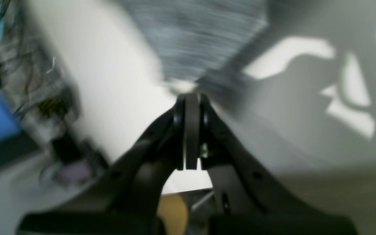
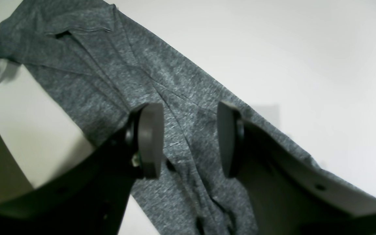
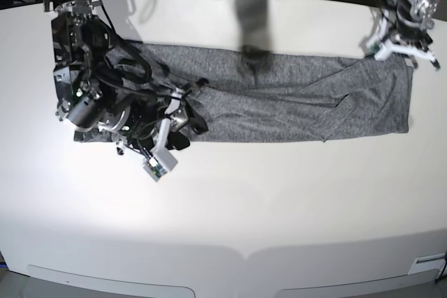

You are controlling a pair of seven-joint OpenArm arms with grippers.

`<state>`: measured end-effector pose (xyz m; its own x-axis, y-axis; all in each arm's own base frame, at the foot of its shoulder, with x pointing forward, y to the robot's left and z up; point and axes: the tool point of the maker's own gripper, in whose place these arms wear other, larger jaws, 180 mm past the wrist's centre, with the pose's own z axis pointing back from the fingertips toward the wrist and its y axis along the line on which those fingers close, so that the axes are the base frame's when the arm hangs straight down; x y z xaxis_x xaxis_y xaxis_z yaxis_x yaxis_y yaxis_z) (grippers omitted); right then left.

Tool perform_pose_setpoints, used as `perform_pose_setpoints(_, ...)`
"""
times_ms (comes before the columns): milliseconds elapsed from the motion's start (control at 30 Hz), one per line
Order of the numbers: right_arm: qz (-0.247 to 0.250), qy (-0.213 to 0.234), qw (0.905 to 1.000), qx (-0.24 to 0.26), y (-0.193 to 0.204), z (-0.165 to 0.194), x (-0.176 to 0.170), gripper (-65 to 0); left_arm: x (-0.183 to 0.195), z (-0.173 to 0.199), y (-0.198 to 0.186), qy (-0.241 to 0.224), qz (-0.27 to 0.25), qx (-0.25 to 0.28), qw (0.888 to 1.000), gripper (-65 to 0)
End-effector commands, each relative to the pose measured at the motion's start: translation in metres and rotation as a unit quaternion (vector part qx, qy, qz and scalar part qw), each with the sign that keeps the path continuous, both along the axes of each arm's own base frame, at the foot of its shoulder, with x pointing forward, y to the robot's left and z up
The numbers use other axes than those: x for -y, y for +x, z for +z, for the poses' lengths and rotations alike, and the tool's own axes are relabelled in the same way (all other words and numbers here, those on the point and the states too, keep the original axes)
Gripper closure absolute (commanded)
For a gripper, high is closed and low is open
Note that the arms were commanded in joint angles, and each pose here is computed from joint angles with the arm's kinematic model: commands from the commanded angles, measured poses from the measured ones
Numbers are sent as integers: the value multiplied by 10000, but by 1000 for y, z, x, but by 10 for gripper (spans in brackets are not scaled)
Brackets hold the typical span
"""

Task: Fold the T-shirt properly
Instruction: 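Smooth the strip's end with the left gripper while the right gripper holds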

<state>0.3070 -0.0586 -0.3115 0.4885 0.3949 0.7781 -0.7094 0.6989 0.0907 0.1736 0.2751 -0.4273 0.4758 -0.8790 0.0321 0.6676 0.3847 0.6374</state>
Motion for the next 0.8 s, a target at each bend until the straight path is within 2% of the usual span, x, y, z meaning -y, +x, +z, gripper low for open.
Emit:
perform_pose_setpoints(0,33,130,9996,263,8,16,-2,-272,-3,6,2,58,-225,88,9997,0)
perform_pose_setpoints(133,36,134,9996,262,8,16,-2,-272,15,6,5,-236,-990,295,9944,0)
perform_pose_setpoints(233,36,129,9996,261,8,16,-2,-272,26,9,17,-581,-1128,489,9907,-1)
perform_pose_setpoints(300,37,112,9996,245,7,15,-1,-272,21,9,22,-599,-875,469,9933,-1)
perform_pose_setpoints(433,45,57,9998,192,6,13,0,-272,-5,11,24,-111,-265,317,9991,-1)
perform_pose_setpoints(600,47,60,9998,196,6,13,0,-272,-10,6,13,-7,-165,148,9998,-1)
perform_pose_setpoints(767,47,61,9998,199,6,13,0,-272,-22,1,-5,303,229,-140,9992,-1)
